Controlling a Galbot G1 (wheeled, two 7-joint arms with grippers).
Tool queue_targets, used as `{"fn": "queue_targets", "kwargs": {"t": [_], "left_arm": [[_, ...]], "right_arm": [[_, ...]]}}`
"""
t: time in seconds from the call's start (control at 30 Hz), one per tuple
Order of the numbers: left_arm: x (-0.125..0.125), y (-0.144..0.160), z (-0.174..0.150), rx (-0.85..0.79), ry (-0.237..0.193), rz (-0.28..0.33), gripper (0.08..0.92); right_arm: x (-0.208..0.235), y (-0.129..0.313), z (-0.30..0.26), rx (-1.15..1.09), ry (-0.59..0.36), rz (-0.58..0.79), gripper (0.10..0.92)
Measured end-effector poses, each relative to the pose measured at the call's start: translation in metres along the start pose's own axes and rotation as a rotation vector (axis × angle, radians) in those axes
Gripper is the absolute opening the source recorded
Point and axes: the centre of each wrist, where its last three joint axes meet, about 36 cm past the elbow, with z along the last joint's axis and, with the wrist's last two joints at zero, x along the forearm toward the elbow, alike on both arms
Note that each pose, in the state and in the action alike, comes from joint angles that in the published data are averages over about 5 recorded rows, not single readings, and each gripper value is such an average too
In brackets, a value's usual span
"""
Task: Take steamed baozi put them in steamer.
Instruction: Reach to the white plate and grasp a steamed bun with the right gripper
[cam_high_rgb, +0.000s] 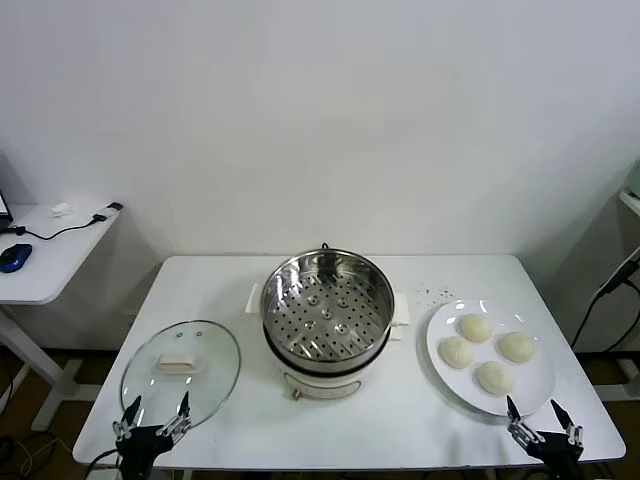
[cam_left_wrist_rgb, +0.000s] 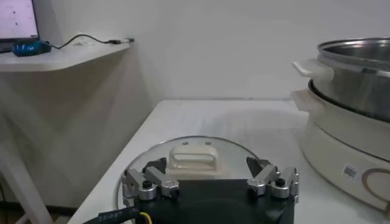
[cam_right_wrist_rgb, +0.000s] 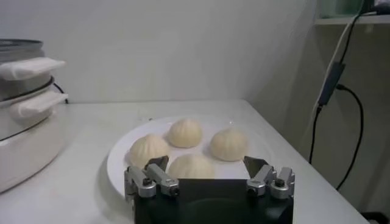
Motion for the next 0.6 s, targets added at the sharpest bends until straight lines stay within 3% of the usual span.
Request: {"fn": "queue_targets", "kwargs": {"t": [0.17,0.33,0.6], "left_arm": [[0.0,-0.002,-0.002,-0.001,-0.005,0.007,0.823],[0.001,-0.005,-0.004,-0.002,-0.009,0.02,0.823],[0.004,-0.006,-0.007,-0.003,-0.016,0.028,0.823]], "right_arm": [[-0.032,-0.005,-0.023,0.044,-0.024,-0.002,0.823],[-0.098,-0.008,-0.07,0.145,-0.062,-0.06,0.823],[-0.204,-0.011,-0.17,0.525,-0.087,-0.358,0.823]]}}
